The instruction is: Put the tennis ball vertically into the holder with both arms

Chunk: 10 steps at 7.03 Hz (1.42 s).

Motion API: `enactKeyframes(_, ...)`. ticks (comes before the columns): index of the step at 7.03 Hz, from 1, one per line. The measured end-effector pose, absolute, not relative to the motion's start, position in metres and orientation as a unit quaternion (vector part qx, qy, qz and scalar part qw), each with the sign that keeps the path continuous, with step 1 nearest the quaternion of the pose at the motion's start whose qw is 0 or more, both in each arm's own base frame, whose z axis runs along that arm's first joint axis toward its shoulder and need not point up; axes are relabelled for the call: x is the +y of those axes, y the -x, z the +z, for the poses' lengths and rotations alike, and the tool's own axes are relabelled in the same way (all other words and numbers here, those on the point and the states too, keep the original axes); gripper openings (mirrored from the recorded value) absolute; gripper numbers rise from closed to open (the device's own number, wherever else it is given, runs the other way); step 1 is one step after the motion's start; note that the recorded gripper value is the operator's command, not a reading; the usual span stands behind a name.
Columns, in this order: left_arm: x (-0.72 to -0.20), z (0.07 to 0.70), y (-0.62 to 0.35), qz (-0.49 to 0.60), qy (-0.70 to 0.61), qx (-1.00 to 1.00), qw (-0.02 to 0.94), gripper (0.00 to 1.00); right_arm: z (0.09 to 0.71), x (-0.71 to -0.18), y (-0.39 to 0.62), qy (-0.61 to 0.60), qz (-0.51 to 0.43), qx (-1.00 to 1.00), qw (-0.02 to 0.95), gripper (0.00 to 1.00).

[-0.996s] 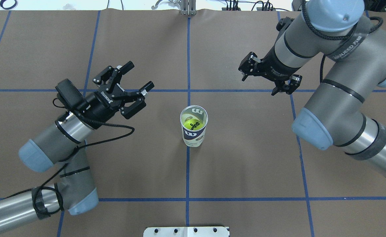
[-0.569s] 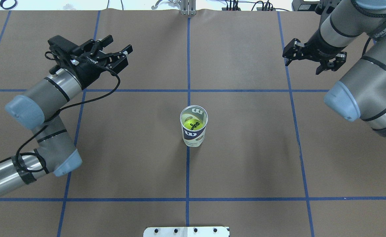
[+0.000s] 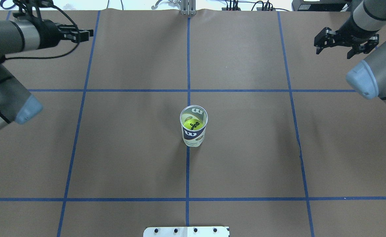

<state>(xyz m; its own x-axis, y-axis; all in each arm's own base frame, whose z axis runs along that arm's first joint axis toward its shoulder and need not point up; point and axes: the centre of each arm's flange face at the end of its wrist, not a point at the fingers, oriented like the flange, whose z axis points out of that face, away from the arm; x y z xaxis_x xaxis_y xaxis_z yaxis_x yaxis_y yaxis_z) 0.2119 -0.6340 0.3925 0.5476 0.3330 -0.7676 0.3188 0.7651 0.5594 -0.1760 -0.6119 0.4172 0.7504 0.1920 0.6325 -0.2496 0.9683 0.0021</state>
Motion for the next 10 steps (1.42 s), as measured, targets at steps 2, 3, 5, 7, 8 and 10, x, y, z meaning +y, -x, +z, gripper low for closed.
enactKeyframes(2,-0.651,0.435,-0.104,0.018,-0.271,0.454,0.849,1.0,0.484,-0.606,0.125,-0.056,0.088,-0.329,0.939,0.99)
enactKeyframes(3,-0.647,0.471,-0.062,0.034,-0.248,0.428,0.868,1.0,0.514,-0.594,0.097,-0.051,0.068,-0.333,0.939,0.99)
enactKeyframes(5,-0.635,0.524,-0.023,0.04,-0.188,0.399,0.896,0.98,0.56,-0.566,0.046,-0.039,0.029,-0.36,0.932,0.99)
enactKeyframes(7,-0.609,0.561,-0.01,0.046,-0.162,0.389,0.906,0.99,0.584,-0.543,0.014,-0.041,-0.003,-0.389,0.92,0.99)
enactKeyframes(8,-0.594,0.58,-0.008,0.045,-0.15,0.385,0.909,0.99,0.591,-0.536,0.008,-0.046,-0.019,-0.392,0.919,0.99)
enactKeyframes(10,-0.575,0.608,-0.003,0.034,-0.129,0.375,0.917,0.99,0.596,-0.533,0.004,-0.056,-0.042,-0.381,0.922,0.99)
